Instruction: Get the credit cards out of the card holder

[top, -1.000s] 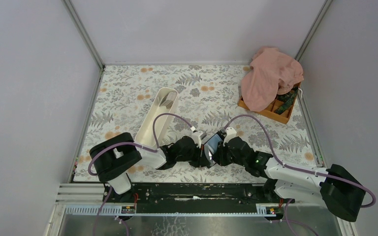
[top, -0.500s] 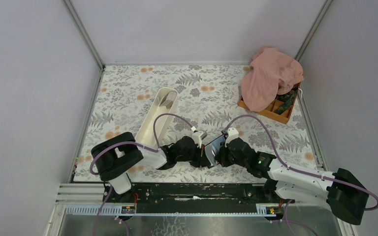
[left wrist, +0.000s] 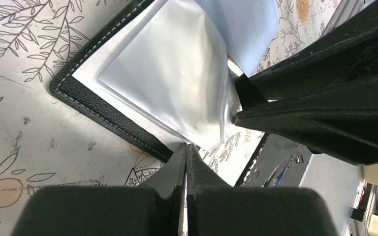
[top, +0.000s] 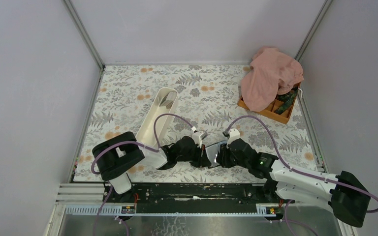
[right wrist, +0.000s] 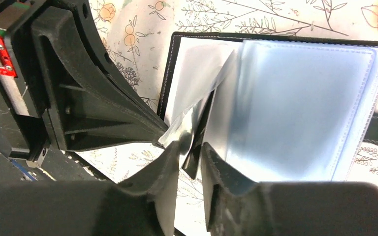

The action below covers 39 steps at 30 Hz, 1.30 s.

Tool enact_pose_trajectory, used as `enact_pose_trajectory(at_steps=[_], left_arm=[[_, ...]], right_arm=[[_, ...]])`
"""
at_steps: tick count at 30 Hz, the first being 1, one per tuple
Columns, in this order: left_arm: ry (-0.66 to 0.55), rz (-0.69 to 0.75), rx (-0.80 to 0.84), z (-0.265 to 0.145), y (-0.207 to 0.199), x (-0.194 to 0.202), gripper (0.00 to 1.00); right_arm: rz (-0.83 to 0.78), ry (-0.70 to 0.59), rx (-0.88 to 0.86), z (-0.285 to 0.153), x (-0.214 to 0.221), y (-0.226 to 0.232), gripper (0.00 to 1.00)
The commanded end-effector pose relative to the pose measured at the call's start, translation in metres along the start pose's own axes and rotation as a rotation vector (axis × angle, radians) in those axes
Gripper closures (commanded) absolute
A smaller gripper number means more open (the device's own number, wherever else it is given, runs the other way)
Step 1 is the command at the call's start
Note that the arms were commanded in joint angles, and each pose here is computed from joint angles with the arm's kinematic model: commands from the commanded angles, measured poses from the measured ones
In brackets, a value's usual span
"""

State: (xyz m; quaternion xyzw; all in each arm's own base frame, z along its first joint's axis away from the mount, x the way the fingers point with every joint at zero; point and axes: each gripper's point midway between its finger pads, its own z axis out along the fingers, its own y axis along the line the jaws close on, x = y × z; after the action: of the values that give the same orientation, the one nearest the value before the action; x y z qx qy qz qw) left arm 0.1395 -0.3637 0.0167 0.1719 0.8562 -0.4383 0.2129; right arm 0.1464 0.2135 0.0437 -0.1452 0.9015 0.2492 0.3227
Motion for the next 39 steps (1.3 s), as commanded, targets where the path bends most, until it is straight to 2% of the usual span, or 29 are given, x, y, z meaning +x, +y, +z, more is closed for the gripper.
enact_pose_trajectory(at_steps=[1,6,8,9,10,11,12,13,14,19,25,26,30,32,39], left_arm=[[0.087,-0.018,-0.093,-0.001,0.029,0.028,1.0],[0.088,-0.018,-0.092,-0.001,0.029,0.028,1.0],[0.088,-0.017,-0.092,-0.001,0.029,0.028,1.0],[0.089,-0.017,-0.09,-0.001,0.029,0.028,1.0],[0.09,-0.017,-0.091,0.0,0.029,0.028,1.0],[0.092,-0.017,-0.089,0.0,0.029,0.028,1.0],[0.095,-0.017,-0.086,0.001,0.028,0.029,1.0],[0.096,-0.018,-0.081,0.001,0.027,0.028,1.0],[0.097,-0.021,-0.076,0.002,0.027,0.029,1.0],[0.05,0.0,-0.014,-0.003,0.009,0.016,1.0],[-0.113,0.062,0.071,-0.028,-0.023,-0.022,1.0],[-0.143,0.069,0.095,-0.032,-0.028,-0.027,0.99],[-0.189,0.096,0.136,-0.037,-0.035,-0.034,0.72],[-0.184,0.106,0.145,-0.034,-0.035,-0.033,0.64],[-0.215,0.102,0.182,-0.028,-0.04,-0.038,0.63]], right_arm=[[0.015,-0.071,-0.026,-0.007,-0.022,0.012,0.76],[0.033,-0.075,-0.012,-0.007,-0.021,0.009,0.99],[0.036,-0.076,-0.016,-0.007,-0.021,0.01,0.99],[0.038,-0.08,-0.016,-0.008,-0.023,0.01,0.95],[0.039,-0.08,-0.017,-0.008,-0.023,0.01,0.85],[0.04,-0.082,-0.02,-0.009,-0.024,0.011,0.8],[0.04,-0.083,-0.022,-0.01,-0.024,0.011,0.83],[0.041,-0.087,-0.024,-0.011,-0.025,0.012,0.94],[0.041,-0.088,-0.027,-0.012,-0.025,0.012,0.99],[0.021,-0.084,-0.016,-0.013,-0.025,0.01,1.0],[0.01,-0.049,-0.008,-0.006,-0.017,0.007,1.0],[0.01,-0.045,-0.011,-0.005,-0.015,0.008,1.0],[0.022,-0.048,-0.058,-0.005,-0.016,0.017,1.0],[0.025,-0.055,-0.071,-0.007,-0.018,0.019,1.0],[0.032,-0.065,-0.101,-0.011,-0.021,0.025,1.0]])
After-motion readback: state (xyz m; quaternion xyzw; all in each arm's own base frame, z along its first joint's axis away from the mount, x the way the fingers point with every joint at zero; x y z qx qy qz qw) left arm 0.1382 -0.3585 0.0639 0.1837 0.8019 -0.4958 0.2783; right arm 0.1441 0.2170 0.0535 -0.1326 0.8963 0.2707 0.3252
